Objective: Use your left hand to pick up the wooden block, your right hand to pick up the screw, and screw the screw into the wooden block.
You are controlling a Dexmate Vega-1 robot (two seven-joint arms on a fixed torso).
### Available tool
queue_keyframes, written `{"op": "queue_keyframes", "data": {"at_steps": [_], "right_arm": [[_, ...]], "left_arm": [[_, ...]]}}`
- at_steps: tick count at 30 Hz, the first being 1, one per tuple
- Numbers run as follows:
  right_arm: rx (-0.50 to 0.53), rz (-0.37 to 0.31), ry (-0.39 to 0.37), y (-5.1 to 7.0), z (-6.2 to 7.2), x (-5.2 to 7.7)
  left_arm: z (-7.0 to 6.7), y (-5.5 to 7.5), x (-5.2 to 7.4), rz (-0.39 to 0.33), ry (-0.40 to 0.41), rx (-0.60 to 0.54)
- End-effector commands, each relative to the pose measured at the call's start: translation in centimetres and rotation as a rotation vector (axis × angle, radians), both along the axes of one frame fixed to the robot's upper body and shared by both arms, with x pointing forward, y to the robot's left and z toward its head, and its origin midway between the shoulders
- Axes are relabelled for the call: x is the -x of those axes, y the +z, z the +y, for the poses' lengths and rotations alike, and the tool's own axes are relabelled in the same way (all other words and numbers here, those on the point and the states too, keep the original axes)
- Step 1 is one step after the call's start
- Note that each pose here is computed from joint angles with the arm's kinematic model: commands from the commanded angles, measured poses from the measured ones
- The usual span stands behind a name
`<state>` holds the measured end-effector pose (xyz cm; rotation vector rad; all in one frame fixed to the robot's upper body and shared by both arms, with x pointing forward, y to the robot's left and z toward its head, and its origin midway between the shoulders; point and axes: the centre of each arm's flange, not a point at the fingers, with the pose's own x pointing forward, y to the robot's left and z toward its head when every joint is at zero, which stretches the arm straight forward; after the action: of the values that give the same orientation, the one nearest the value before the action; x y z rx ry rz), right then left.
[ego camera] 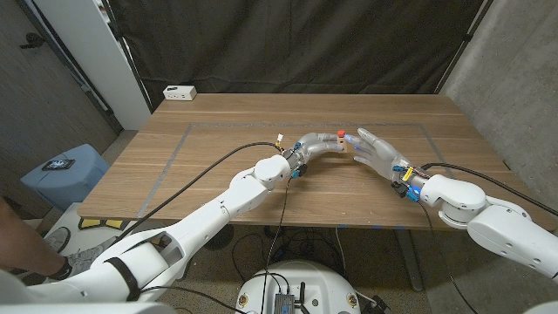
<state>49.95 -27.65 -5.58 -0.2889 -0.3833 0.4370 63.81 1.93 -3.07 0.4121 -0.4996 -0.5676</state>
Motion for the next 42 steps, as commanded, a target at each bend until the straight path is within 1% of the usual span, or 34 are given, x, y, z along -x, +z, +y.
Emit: {"op": "queue_keyframes", "data": {"at_steps": [1, 9, 26, 42], "right_arm": [[-0.006, -0.003, -0.038, 0.2, -1.1, 0.1], [0.005, -0.020, -0.035, 0.5, -1.3, -0.3], [0.000, -0.032, -0.028, 0.8, -1.4, -1.4], [0.019, -0.030, 0.001, 1.5, -0.6, -2.5]], "left_arm": [[0.0, -0.1, 0.1, 0.000, -0.002, -0.012], [0.0, -0.1, 0.4, -0.009, 0.000, -0.019], [0.0, -0.1, 0.8, -0.014, 0.002, -0.023], [0.0, 0.2, 0.6, -0.021, 0.000, -0.024]]}}
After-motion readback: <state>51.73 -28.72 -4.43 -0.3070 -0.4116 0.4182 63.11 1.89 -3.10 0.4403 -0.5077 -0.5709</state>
